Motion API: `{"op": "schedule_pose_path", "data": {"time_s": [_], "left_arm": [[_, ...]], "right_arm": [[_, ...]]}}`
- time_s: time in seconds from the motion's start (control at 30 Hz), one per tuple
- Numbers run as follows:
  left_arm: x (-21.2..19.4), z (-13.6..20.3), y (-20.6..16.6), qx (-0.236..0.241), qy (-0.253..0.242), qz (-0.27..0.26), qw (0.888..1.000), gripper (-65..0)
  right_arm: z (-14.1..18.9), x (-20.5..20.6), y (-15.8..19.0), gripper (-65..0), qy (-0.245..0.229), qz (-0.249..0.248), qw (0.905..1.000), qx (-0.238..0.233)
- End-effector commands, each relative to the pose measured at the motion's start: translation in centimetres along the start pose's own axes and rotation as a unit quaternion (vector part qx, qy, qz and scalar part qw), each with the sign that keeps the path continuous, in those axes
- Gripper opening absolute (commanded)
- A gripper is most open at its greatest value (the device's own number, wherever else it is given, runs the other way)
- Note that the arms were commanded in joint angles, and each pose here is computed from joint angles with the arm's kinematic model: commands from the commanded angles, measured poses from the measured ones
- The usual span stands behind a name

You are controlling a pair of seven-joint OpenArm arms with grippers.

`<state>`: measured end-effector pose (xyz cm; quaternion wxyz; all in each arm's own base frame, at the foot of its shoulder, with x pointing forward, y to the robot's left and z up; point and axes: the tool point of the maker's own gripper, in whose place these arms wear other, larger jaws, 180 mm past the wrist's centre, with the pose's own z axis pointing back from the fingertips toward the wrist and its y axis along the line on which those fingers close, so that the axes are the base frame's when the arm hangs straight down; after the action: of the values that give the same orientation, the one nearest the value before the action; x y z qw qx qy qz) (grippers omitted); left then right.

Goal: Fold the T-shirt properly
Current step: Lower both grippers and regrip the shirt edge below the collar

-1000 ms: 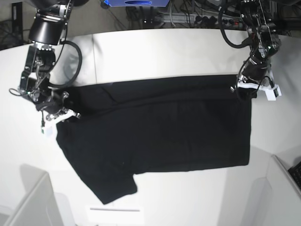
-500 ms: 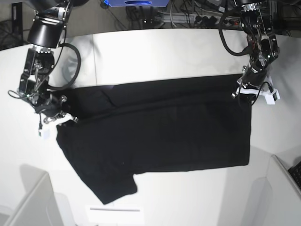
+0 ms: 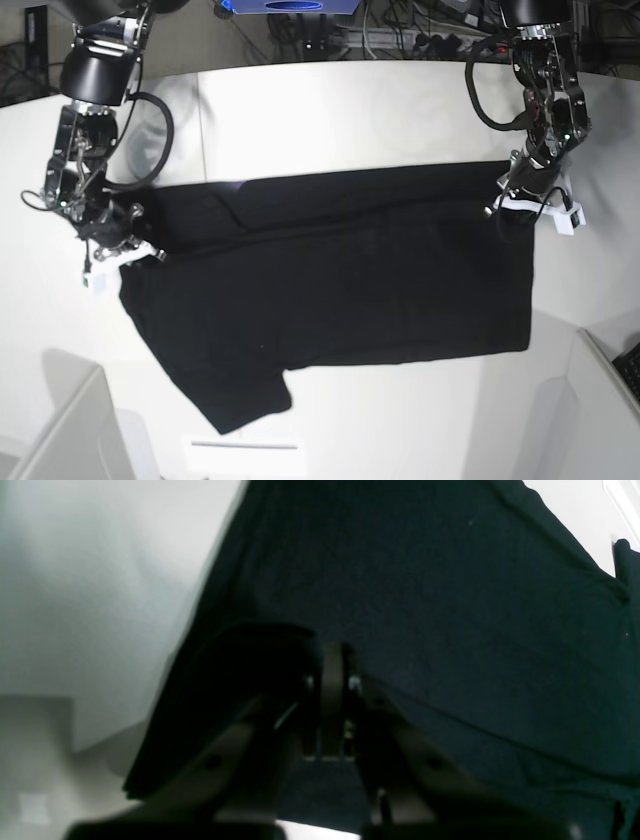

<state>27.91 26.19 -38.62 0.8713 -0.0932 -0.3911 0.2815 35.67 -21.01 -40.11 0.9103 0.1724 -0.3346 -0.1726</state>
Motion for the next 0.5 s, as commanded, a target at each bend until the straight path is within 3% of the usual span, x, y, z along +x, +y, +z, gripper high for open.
{"op": "schedule_pose_path", "data": {"time_s": [0.0,0.1,0.3,0.47], "left_arm": [[1.57,0.17,-0.45,-0.007,-0.022,-0.007,1.000,-65.0],[1.69,0.22,-0.41,-0.007,-0.024,-0.006,1.000,-65.0],[1.86,0.30,-0.56,-0.008,-0.027,-0.007,1.000,-63.5],[2.25,0.43,-0.79,-0.011,-0.034,-0.008,0.999,-28.0]], "right_arm": [[0.50,2.16,0.56,-65.0,-0.029,0.007,0.9995,0.008],[0.50,2.16,0.54,-65.0,-0.029,0.006,0.9995,0.008],[0.69,2.46,0.42,-36.6,-0.034,0.004,0.9994,0.007],[1.11,3.10,-0.28,-35.3,-0.047,-0.006,0.9989,0.002]]}}
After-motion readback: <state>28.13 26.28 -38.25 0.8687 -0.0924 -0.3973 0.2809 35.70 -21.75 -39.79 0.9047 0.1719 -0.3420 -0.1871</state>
